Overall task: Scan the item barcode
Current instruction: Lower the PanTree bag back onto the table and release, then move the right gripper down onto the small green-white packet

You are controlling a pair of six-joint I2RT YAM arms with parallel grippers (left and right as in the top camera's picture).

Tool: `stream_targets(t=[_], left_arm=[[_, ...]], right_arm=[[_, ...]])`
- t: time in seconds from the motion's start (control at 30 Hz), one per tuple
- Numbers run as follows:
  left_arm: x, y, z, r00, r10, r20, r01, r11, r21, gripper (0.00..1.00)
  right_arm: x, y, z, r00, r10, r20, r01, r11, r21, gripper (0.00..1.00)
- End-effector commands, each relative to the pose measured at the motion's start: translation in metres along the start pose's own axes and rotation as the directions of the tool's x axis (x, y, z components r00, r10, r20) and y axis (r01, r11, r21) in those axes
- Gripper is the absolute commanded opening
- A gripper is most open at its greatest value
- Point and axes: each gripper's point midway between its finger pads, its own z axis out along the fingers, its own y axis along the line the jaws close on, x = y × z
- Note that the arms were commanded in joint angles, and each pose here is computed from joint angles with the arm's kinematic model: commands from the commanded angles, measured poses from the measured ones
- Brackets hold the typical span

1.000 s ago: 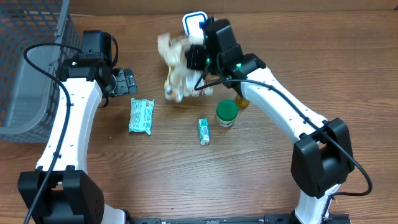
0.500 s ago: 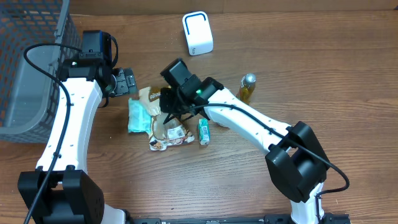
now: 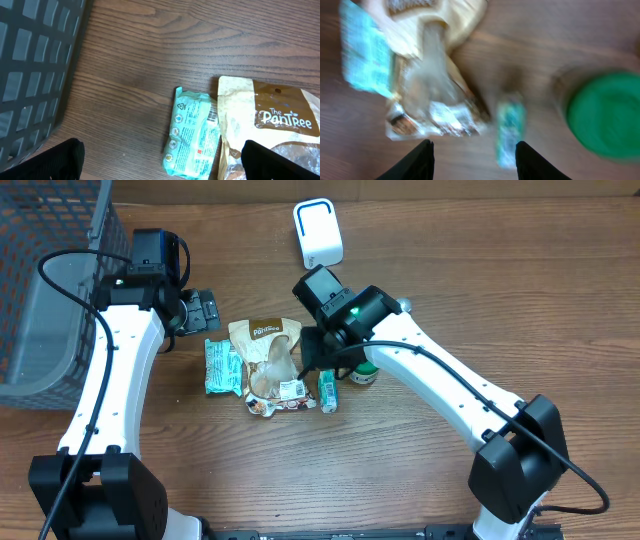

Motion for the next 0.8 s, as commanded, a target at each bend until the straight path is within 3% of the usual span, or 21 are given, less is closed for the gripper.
stream_targets(t=[0.0,0.13,0.23,0.47,0.6,0.7,0.77], left_arm=[[-0.006,0.002,-0.004,1.0,0.009,0.016,-0.009,1.0,-0.007,1.0],[-0.006,0.002,-0.004,1.0,0.009,0.016,-0.009,1.0,-0.007,0.99],[-0.006,0.002,-0.004,1.0,0.009,0.016,-0.009,1.0,-0.007,1.0],[-0.006,0.002,-0.004,1.0,0.009,0.016,-0.009,1.0,-0.007,1.0],[-0.006,0.002,-0.004,1.0,0.009,0.016,-0.009,1.0,-0.007,1.0],[-0.006,0.002,-0.004,1.0,0.009,0.017,-0.009,1.0,-0.007,1.0],[-0.006,0.002,-0.004,1.0,0.009,0.016,-0.009,1.0,-0.007,1.0]], right_arm=[[0.012,-0.017,0.004,0.999,-0.022,-0.027,0.024,0.997,0.074,0.5],[0.034,-0.029,0.027,0.996,-0.023,-0.09,0.032,0.994,0.108,0.5],[0.048,-0.021,0.051,0.993,-0.036,-0.113,0.042,0.998,0.046,0.51],[0.053,-0.011,0.071,0.994,-0.07,-0.08,0.071,0.997,0.007,0.49],[0.047,-0.021,0.074,0.996,-0.084,-0.041,0.087,0.993,0.085,0.49],[0.045,-0.027,0.078,0.996,-0.085,-0.032,0.089,0.989,0.122,0.45],[0.047,-0.029,0.082,0.996,-0.084,-0.044,0.089,0.988,0.129,0.34]])
